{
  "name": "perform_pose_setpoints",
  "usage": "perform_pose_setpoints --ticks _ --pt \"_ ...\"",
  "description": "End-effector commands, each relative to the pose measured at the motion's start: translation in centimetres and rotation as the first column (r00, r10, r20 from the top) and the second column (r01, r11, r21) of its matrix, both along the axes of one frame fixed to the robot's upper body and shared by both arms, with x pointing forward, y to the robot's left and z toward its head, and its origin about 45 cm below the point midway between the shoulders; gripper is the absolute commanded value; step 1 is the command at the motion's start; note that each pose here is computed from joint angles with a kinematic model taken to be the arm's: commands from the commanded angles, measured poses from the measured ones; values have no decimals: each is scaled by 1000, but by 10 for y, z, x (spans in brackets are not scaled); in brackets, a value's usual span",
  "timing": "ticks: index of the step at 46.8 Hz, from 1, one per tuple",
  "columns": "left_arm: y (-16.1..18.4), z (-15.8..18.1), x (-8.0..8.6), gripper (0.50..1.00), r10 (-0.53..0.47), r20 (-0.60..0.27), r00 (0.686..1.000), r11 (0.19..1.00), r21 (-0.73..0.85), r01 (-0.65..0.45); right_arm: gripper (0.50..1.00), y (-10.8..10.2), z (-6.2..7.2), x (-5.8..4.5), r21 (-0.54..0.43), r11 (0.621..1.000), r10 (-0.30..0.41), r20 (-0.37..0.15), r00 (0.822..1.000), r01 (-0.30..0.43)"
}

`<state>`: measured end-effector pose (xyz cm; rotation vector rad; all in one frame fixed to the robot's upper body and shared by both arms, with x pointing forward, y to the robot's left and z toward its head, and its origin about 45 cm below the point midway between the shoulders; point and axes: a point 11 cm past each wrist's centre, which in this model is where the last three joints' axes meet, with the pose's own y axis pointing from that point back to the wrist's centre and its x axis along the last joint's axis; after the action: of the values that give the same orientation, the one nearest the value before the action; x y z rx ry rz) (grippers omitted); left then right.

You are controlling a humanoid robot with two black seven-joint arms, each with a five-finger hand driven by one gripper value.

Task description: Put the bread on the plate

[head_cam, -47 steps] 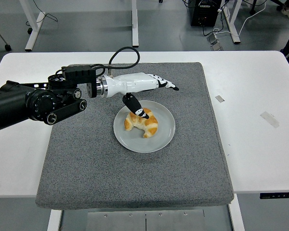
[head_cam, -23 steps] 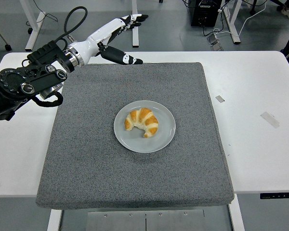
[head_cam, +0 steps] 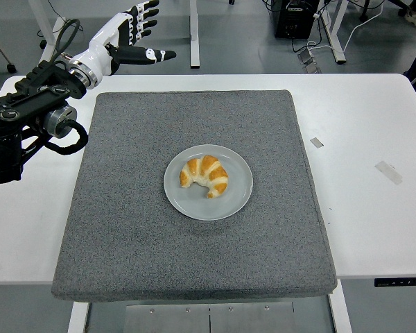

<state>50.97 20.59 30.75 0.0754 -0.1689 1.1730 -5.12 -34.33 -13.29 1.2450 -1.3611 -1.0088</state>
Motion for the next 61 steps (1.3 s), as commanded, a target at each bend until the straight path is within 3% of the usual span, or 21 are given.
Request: perform_pose_setpoints --ticks 1,11,26,45,61 --pt "5 -5 0 978 21 -40 999 998 -64 -24 1000 0 0 0 0 1000 -1 0 1000 1" --pt "21 -16 -1 978 86 -123 989 965 -238 -113 1000 0 0 0 0 1000 -1 0 1000 1" --pt "45 -30 0 980 142 -253 957 848 -468 -249 1000 0 0 0 0 1000 0 0 1000 0" --pt "60 -47 4 980 164 -383 909 685 -618 -385 1000 0 0 0 0 1000 -1 0 1000 1" --pt "72 -46 8 980 165 -420 893 622 -658 -424 1000 0 0 0 0 1000 0 0 1000 0"
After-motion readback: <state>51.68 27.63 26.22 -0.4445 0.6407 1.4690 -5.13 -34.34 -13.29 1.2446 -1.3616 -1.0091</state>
